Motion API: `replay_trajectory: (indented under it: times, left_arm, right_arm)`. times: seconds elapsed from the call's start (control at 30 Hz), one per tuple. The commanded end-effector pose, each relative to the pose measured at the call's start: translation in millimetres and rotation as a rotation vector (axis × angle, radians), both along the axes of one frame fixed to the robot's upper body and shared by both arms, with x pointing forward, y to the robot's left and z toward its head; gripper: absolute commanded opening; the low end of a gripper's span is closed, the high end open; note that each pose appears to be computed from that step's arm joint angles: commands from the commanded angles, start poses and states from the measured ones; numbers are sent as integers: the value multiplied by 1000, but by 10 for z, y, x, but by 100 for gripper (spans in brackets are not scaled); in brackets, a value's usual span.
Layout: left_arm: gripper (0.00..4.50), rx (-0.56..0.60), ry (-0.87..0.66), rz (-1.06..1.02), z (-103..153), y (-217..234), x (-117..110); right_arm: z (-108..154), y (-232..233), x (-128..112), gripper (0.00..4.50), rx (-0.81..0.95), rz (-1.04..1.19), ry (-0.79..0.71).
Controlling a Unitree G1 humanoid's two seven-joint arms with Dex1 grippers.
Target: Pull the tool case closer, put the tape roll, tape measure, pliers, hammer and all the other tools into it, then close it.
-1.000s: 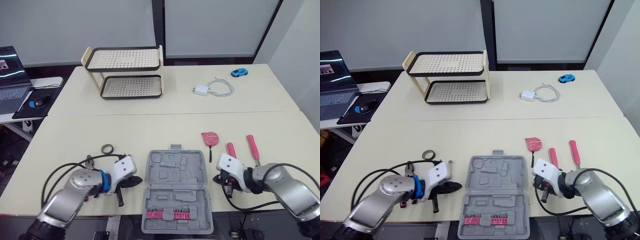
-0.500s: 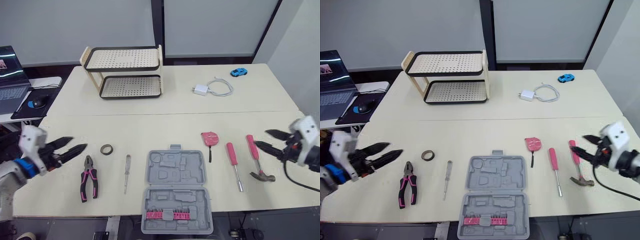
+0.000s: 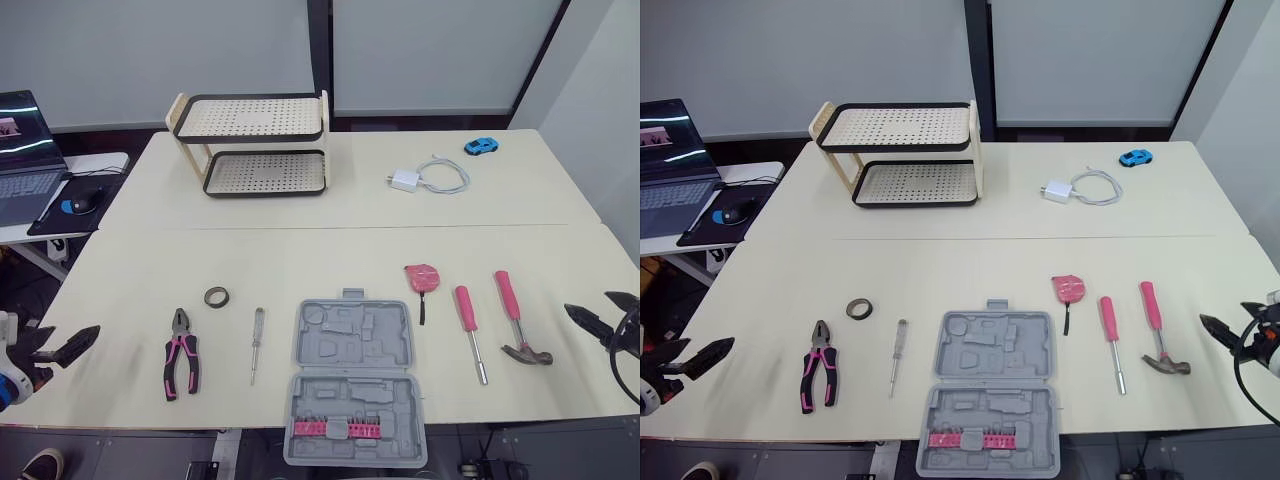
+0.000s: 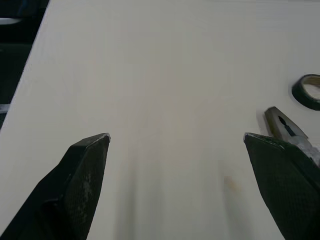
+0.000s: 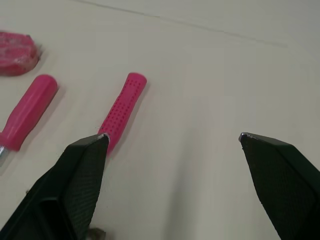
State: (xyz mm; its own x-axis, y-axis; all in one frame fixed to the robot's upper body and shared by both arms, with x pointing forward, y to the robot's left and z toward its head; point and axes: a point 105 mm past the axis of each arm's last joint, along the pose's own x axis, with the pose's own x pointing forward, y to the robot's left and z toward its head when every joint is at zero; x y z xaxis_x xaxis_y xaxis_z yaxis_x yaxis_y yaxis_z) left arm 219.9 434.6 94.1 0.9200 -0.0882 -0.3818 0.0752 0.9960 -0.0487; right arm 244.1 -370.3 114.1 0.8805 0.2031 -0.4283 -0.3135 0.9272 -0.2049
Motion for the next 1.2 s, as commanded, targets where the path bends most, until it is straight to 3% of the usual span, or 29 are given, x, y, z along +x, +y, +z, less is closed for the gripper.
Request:
replay_trajectory:
  times: [0.03,0.13,0.2,0.27,0.33,0.93,1.2]
  left_arm:
    - [446,-3,-6,-110,317,-61,82]
    - [446,-11,-6,-267,488,-244,76]
    - [446,-78,-56,-358,668,-348,49]
    - [446,-93,-13,-406,742,-355,-2]
    - [446,-75,40,-438,744,-331,-57]
    - [446,-19,61,-412,644,-223,-204]
    - [446,8,48,-394,631,-189,-163]
  right_arm:
    - [234,112,25,447,-26,123,-13]
    - [401,277,-10,447,-13,244,18]
    - [554,434,-92,447,111,339,92]
    - [698,515,-169,447,187,427,149]
    - [756,489,-186,447,157,476,169]
    - [601,216,-90,447,81,438,154]
    - [554,192,-64,447,42,408,135]
